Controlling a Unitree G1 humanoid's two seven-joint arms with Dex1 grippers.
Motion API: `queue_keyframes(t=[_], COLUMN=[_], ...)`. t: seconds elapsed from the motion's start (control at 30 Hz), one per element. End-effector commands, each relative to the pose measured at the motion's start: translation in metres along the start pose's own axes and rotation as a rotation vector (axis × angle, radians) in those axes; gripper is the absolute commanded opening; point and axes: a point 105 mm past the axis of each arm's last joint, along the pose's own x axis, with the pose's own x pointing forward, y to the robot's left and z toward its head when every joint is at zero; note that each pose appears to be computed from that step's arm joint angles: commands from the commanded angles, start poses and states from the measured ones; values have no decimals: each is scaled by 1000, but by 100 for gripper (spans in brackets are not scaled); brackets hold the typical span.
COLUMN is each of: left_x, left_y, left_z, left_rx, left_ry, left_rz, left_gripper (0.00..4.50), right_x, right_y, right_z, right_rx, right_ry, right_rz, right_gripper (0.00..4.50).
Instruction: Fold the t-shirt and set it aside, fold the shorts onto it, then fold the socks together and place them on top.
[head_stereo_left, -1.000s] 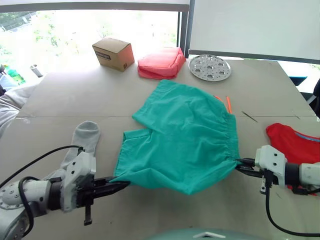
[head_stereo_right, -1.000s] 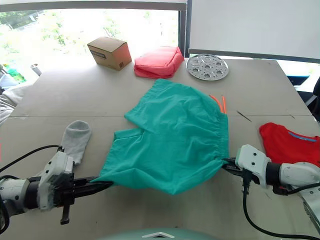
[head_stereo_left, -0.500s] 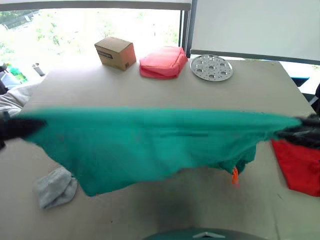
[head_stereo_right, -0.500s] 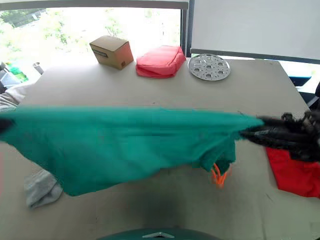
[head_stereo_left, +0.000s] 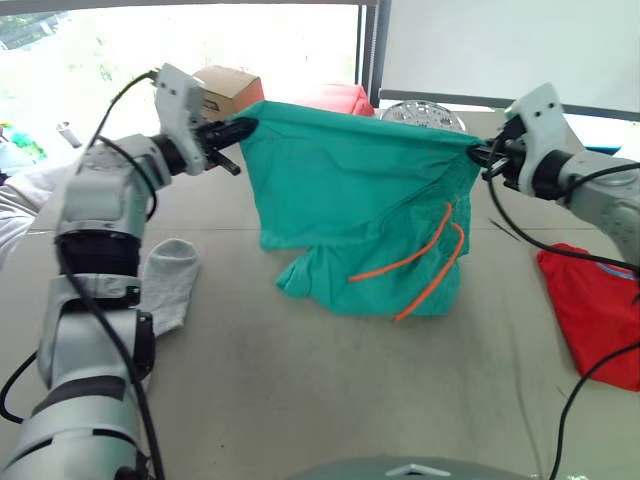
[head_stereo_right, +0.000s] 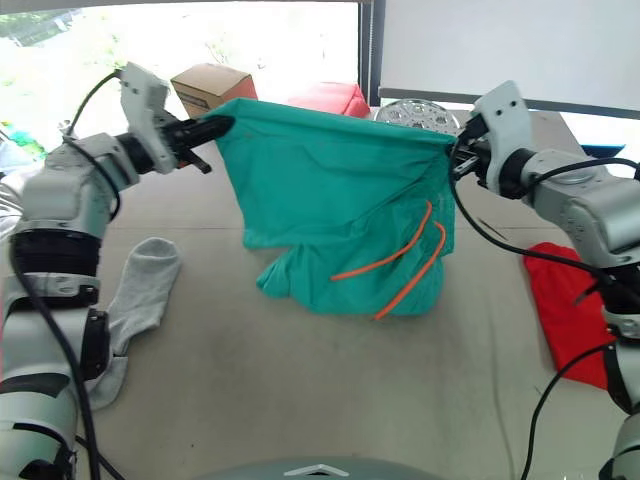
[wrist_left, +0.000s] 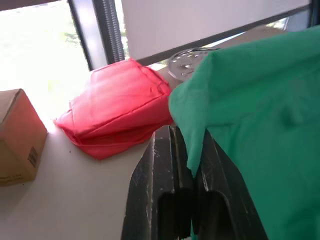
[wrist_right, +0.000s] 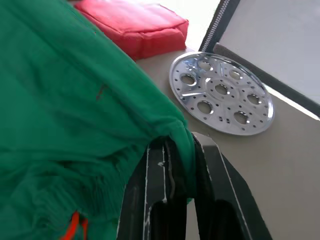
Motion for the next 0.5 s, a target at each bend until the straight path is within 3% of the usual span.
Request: queue_keyframes(t=[0.03,0.2,0.27,0.37,0.5], left_x=[4,-17,-42,-82,-116], left_y=[1,-2,-10,-58,-117], left_z=[2,-4,2,9,-9], left_rx=[88,-8,-15,-43,-16], left_ry=[-19,0,-13,-1,87], left_rz=[10,-93,-189,-463,-669], left_gripper=[0,201,201,201,201], right_x=[1,-26,-54,-85,-92], right_y=[-9,1,2,22,43], right_z=[7,-5,-3,-7,-28], right_rx=[-128,-211,-254,-318,-439], right_ry=[-38,-9,-30,-35,1], right_rz=[-22,124,200,362,469], right_gripper=[38,256,256,256,256])
